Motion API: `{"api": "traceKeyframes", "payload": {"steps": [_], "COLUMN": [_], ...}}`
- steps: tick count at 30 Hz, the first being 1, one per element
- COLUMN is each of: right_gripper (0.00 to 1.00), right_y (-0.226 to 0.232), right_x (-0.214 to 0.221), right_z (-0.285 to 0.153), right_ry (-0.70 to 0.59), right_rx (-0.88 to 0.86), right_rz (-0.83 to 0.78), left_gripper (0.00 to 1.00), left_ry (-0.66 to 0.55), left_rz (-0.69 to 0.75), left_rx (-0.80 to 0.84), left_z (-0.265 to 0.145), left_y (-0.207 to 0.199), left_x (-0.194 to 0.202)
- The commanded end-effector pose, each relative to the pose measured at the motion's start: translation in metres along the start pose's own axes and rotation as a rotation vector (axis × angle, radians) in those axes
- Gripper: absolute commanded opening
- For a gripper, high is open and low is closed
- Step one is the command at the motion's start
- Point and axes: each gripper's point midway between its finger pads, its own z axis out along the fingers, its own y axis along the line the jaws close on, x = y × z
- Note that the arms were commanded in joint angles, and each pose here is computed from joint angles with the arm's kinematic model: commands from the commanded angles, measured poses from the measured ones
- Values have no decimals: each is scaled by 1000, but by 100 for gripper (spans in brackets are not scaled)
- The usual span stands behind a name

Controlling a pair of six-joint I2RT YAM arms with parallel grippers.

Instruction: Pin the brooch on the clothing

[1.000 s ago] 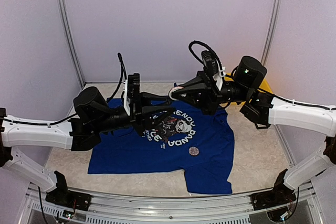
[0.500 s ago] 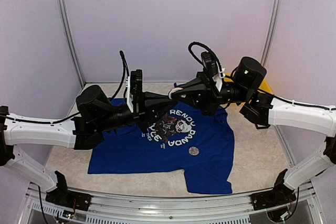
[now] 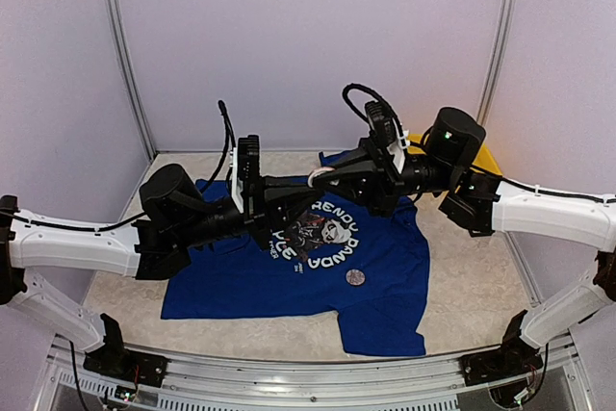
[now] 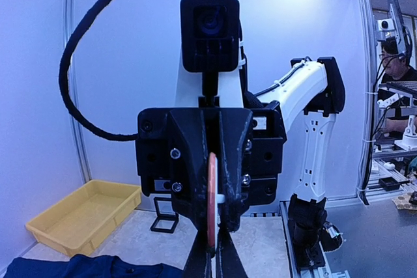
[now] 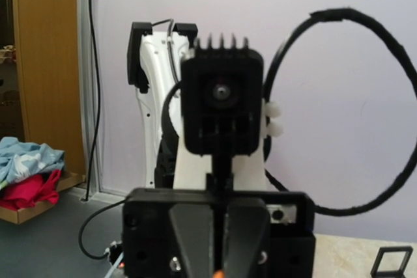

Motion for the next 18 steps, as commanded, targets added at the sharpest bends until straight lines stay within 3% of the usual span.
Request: {"api": "traceKeyframes", "payload": {"steps": [1,4,9,10,12,16,18], "right_gripper": [8,19,50,62,74,77,72], "right_y": [4,5,9,10,10,-6,-13], "right_x": [9,9,0,-1,-5,-2,1], "right_z": [-1,0,-2,-3,-6,-23,-30], "right_ry": [35,40,37,47,98,254,312], "right_rx": [6,-4,-14,-12,7,134,180], "right_rz": [20,21,6,1,-4,-35,-8], "left_gripper": [0,0,0,0,0,0,0], "left_ry": [-91,-82,-26,-12,34,125,164], "left_rz": [39,47,60,59,62,90,102], "left_rx": [-46,-46,-69,-80,-99,-106,-104], "left_z": [-8,-7,-6,-6,-8,-13,-15], "left_y": [5,5,10,12,15,15,15], "left_x": [-26,-23,-9,-5,4,12,13]}}
